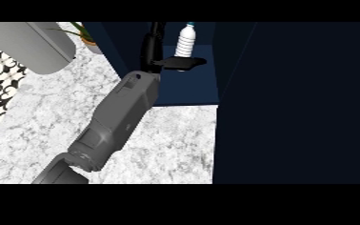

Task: Pick up the bottled water, place it into the cabinet and close the cabinet

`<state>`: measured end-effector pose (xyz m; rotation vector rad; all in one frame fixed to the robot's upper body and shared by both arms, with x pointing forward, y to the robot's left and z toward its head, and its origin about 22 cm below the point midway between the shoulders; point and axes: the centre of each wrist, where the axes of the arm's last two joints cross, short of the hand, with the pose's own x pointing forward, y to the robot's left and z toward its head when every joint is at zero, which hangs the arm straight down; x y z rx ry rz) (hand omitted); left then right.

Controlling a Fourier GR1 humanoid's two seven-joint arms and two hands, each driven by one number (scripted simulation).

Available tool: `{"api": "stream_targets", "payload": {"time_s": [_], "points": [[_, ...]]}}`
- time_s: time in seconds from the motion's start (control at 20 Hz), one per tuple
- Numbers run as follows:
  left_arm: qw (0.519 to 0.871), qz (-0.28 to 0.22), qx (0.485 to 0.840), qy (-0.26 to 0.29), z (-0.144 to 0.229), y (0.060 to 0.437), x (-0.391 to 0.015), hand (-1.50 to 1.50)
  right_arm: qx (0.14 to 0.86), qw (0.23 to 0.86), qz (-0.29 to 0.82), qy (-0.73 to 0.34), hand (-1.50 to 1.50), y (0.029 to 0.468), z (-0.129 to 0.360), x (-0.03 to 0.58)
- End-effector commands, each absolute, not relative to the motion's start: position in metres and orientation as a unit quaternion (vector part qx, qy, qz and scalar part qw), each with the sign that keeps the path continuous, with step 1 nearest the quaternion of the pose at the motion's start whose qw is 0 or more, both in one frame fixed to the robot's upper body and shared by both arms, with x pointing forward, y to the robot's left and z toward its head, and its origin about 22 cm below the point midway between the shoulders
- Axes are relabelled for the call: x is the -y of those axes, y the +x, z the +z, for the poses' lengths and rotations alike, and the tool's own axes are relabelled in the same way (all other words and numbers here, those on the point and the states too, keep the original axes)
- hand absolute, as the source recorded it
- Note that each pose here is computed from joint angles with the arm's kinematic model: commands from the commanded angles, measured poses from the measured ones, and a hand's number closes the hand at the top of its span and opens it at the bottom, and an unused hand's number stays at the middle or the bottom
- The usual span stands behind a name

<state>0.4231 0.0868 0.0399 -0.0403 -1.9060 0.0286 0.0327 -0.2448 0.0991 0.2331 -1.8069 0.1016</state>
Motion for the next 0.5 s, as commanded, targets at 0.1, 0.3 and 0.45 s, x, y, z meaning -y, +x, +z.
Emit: {"api": "stream_targets", "payload": {"time_s": [0.1, 0.3, 0.45], "points": [[0.583, 0.015, 0.808, -0.088, 0.028, 0.404, -0.084, -1.50, 0.796, 0.596, 0.037, 0.093, -1.50, 0.034, 0.126, 0.244], [0.577, 0.013, 0.803, -0.152, 0.017, 0.375, -0.072, -1.50, 0.794, 0.599, 0.039, 0.095, -1.50, 0.029, 0.129, 0.233], [0.567, 0.018, 0.803, -0.186, 0.011, 0.349, -0.067, -1.50, 0.795, 0.599, 0.024, 0.096, -1.50, 0.032, 0.120, 0.233]]}}
